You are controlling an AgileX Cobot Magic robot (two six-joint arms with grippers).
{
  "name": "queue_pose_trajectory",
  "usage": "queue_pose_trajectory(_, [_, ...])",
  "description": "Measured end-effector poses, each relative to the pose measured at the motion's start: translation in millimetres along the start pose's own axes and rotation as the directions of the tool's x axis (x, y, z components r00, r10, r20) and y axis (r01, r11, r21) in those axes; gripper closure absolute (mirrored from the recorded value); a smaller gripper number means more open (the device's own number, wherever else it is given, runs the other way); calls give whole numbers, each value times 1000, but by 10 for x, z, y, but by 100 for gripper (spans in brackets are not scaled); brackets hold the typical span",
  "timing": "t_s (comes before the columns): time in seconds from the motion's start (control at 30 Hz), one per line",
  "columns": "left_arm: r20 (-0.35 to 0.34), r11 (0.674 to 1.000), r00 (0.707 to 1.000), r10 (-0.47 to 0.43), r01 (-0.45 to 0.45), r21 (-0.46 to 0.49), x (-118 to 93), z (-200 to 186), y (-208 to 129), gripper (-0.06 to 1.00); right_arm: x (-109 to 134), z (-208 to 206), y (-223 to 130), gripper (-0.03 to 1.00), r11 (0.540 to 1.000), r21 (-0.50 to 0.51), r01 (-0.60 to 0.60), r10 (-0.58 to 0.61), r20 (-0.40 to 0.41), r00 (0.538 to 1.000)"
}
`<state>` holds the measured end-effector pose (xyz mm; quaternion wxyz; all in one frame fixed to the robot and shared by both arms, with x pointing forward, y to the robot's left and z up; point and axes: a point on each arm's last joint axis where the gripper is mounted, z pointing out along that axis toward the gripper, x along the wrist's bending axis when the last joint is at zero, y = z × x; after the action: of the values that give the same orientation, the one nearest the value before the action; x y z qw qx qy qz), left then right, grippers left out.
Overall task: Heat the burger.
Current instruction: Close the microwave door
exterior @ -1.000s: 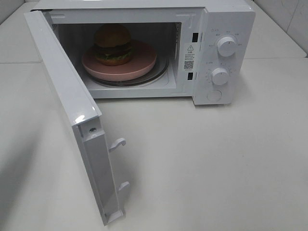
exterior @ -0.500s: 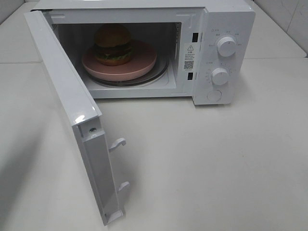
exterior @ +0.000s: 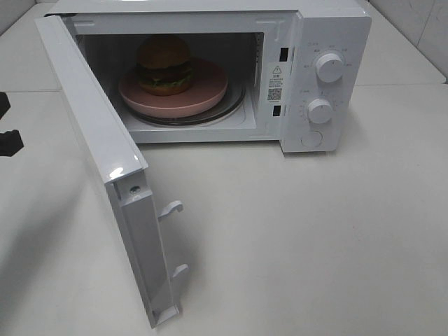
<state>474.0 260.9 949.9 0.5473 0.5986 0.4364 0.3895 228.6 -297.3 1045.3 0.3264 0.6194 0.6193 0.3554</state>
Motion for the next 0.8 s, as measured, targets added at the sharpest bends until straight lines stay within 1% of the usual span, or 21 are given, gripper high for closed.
queue_pose_trajectory(0.07, [13,1000,1000,4,-4,-4,-10,9,-8,94,0,0,0,-2,1000,0,0,0,0,1000])
queue_pose_trajectory(0.13, [45,1000,999,10,-11,2,-35,29,-56,94,0,0,0,-2,1000,0,0,0,0,1000])
queue_pose_trajectory(0.27, [70,1000,997,12,-12,11,-51,53,-116,94,0,0,0,-2,1000,0,0,0,0,1000])
queue_pose_trajectory(0.33, [103,999,995,16,-18,26,-76,75,-190,94,0,0,0,-2,1000,0,0,0,0,1000])
queue_pose_trajectory(0.37, [103,999,995,16,-18,26,-76,75,-190,94,0,0,0,-2,1000,0,0,0,0,1000])
queue_pose_trajectory(0.4, [133,999,991,19,-25,42,-99,91,-251,94,0,0,0,-2,1000,0,0,0,0,1000])
queue_pose_trajectory(0.43, [147,998,989,16,-25,59,-109,100,-294,94,0,0,0,-2,1000,0,0,0,0,1000])
queue_pose_trajectory(0.47, [147,998,989,16,-25,59,-109,100,-294,94,0,0,0,-2,1000,0,0,0,0,1000])
queue_pose_trajectory(0.5, [175,996,984,15,-31,85,-127,124,-364,94,0,0,0,-2,1000,0,0,0,0,1000])
queue_pose_trajectory(0.63, [205,992,979,-2,-24,123,-151,148,-459,94,0,0,0,-2,1000,0,0,0,0,1000])
queue_pose_trajectory(0.8, [233,992,972,-6,-23,121,-215,186,-467,94,0,0,0,-2,1000,0,0,0,0,1000])
